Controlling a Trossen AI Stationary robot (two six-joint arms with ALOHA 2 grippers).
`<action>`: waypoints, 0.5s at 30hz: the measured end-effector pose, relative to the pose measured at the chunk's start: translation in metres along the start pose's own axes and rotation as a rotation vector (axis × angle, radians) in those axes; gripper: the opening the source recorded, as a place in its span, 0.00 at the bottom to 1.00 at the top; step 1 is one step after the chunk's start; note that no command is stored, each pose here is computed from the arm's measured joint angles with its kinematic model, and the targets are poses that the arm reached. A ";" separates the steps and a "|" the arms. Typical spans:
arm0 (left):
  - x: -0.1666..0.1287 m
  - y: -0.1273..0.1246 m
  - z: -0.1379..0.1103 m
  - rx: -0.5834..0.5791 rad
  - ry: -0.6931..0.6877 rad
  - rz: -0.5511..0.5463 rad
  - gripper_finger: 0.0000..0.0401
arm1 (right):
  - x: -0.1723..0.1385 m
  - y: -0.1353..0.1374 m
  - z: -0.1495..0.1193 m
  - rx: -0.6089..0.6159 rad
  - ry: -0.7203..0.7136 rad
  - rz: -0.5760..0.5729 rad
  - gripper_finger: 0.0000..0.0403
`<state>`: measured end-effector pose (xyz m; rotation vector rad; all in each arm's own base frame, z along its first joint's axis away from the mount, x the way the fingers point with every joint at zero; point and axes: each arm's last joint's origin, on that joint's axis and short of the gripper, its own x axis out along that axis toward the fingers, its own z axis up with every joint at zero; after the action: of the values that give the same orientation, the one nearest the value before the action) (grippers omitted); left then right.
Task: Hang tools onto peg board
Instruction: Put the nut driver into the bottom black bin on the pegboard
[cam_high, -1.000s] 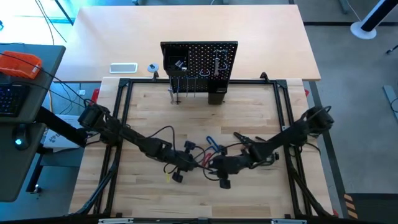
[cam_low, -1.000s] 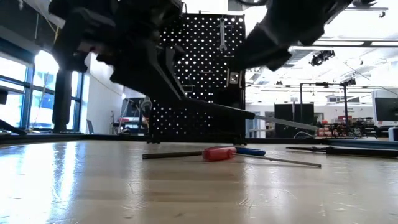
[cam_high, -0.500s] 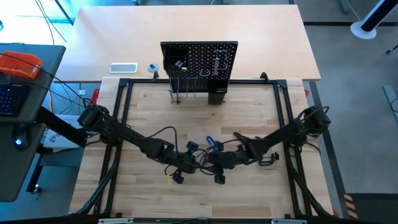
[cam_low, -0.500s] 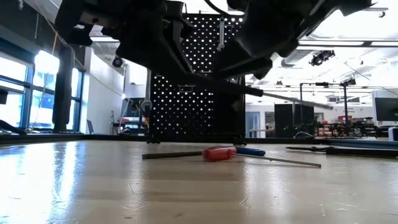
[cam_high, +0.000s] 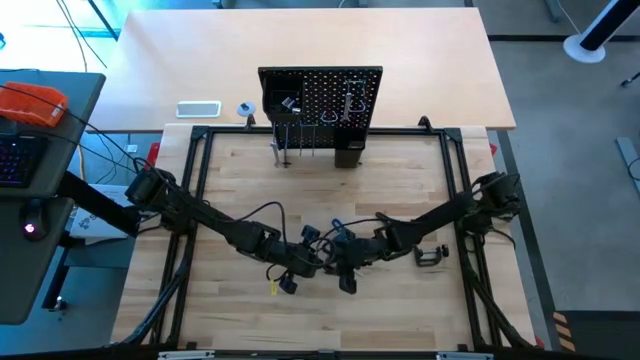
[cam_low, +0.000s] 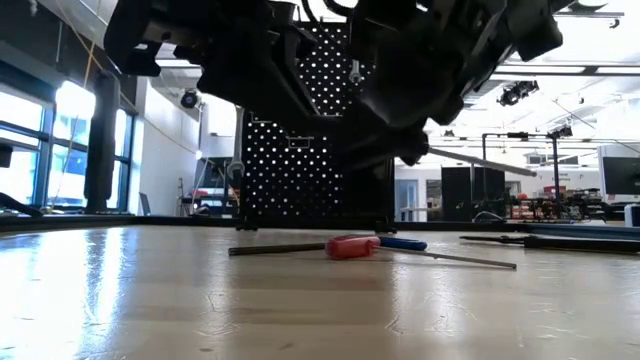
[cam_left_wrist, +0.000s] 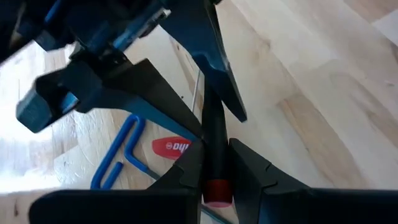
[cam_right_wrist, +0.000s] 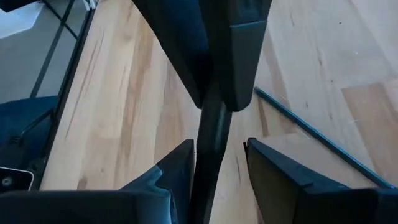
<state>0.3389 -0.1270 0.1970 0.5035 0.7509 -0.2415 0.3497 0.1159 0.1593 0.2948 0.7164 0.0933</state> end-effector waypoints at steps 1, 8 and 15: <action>0.000 0.000 0.000 0.000 -0.001 0.000 0.10 | 0.001 0.000 0.000 0.000 0.001 0.004 0.34; 0.000 0.001 0.001 0.008 -0.002 0.016 0.10 | 0.002 0.000 0.001 -0.001 -0.007 0.019 0.19; 0.000 0.001 0.001 -0.002 -0.001 0.030 0.10 | 0.002 -0.001 0.000 -0.008 -0.007 0.001 0.07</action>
<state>0.3397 -0.1265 0.1981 0.5125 0.7419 -0.2137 0.3514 0.1150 0.1573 0.2876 0.7088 0.0959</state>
